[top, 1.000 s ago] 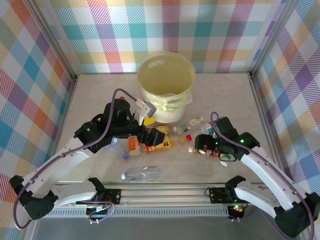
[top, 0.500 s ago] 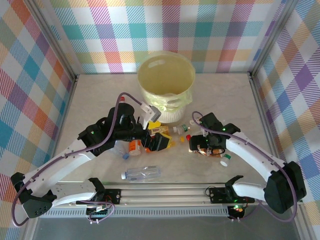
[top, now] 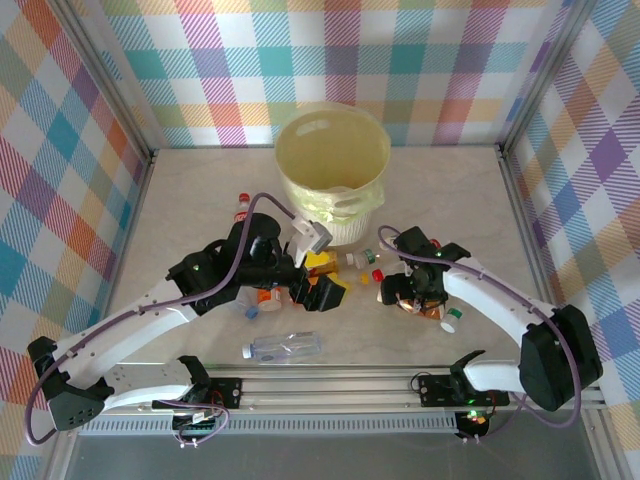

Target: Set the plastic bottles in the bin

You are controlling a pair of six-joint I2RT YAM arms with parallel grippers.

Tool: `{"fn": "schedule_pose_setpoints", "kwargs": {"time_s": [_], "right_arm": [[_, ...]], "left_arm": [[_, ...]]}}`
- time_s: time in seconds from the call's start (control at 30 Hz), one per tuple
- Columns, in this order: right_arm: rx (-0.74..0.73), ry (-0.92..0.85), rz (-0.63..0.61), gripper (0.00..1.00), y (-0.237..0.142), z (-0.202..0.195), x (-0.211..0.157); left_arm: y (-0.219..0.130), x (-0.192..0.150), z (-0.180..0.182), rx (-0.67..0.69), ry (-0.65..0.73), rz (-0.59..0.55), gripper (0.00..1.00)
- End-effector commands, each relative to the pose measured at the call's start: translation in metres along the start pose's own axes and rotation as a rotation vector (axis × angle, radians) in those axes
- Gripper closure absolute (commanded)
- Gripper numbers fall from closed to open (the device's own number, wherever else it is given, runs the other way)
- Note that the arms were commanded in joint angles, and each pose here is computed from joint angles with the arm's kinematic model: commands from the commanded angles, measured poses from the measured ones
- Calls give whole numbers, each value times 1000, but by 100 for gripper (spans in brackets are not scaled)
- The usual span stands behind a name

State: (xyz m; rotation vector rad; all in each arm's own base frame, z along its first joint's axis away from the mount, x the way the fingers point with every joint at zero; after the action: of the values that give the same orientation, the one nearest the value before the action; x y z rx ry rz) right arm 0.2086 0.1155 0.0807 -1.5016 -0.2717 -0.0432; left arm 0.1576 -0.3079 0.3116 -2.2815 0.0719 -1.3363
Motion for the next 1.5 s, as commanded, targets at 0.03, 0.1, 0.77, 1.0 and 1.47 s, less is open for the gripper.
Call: {"fn": "schedule_pose_setpoints", "kwargs": {"time_s": [0.03, 0.1, 0.77, 1.0, 1.47], "right_arm": [[10, 44, 40, 8, -6, 0, -11], [26, 41, 43, 9, -8, 5, -13], [-8, -20, 175, 15, 1, 27, -47], [-50, -2, 172, 18, 9, 26, -45], [-26, -17, 199, 27, 38, 42, -46]], "left_arm": [[4, 0, -5, -19, 5, -10, 0], [5, 0, -6, -20, 7, -11, 0], [7, -6, -20, -38, 26, 0, 0], [8, -7, -21, -37, 27, 4, 0], [4, -6, -26, -52, 37, -13, 0]]}}
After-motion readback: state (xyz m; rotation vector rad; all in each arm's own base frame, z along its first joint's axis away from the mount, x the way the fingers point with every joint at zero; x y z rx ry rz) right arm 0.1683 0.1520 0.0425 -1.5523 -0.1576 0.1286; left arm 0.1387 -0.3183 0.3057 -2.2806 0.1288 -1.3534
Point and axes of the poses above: each hand's point on the last joint's axis, 136 mm out from that joint toward the fingers, its own y axis out along the fingers, its own z axis along the line the jaws close on, x = y × z, the point moved 1 cm from there along -y, back along the fingers, and after that the axes turned 2 degrees about -y, right-handed, at the moved point
